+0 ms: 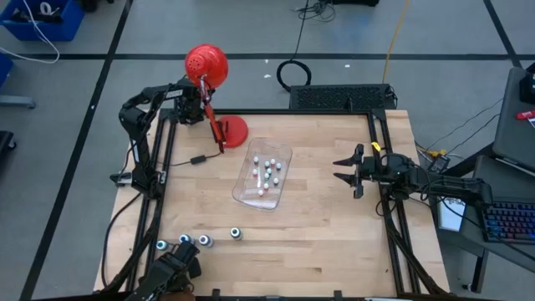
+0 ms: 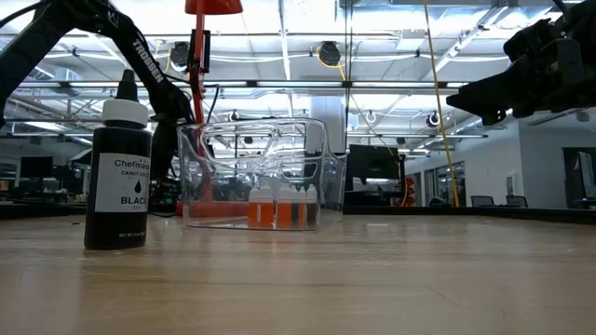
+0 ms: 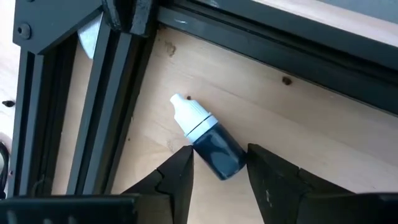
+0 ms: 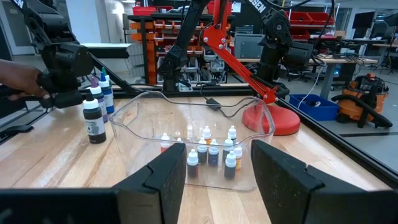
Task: Pick & Place food coloring
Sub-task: Put the small purple food coloring bottle into the transparent bin
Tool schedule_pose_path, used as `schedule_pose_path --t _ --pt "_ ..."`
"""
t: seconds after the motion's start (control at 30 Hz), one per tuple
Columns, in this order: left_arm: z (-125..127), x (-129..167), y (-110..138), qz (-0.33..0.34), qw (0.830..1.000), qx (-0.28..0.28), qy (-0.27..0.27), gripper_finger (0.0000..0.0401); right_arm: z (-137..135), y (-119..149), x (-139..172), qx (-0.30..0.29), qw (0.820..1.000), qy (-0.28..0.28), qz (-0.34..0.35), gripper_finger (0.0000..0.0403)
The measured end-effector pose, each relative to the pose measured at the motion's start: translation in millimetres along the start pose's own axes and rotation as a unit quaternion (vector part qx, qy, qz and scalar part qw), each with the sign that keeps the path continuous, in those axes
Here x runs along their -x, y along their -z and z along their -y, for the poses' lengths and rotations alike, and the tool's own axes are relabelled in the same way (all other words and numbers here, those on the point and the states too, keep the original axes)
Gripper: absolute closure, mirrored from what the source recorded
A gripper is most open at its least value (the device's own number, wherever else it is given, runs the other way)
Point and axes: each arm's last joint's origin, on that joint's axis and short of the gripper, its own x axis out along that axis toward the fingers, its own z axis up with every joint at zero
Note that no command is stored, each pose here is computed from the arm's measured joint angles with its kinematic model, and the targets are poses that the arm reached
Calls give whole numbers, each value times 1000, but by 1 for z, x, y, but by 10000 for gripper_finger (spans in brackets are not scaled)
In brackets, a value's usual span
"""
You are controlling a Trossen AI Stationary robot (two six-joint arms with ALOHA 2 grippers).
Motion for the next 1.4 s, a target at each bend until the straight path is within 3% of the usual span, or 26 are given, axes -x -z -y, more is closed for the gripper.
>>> schedule_pose_path --t 0.13,0.43,0.63,0.77,0.87,0.97,1.2,1.4 --pt "0 0 1 -3 1000 -16 2 249 0 0 0 0 1000 0 0 234" --pt "10 -1 27 -30 989 -144 10 250 0 0 0 0 1000 0 0 234" --pt "16 5 61 -67 973 -220 -31 250 0 0 0 0 1000 0 0 234" --pt "19 8 66 -11 963 -259 -72 261 0 0 0 0 1000 0 0 234" --pt "18 15 63 66 964 -235 -106 282 0 0 0 0 1000 0 0 234" --pt "13 24 56 107 965 -215 -108 308 0 0 0 0 1000 0 0 234" --pt "-2 20 31 97 976 -172 -96 393 0 0 0 0 1000 0 0 234" --pt "-9 9 9 66 990 -120 -19 397 0 0 0 0 1000 0 0 234"
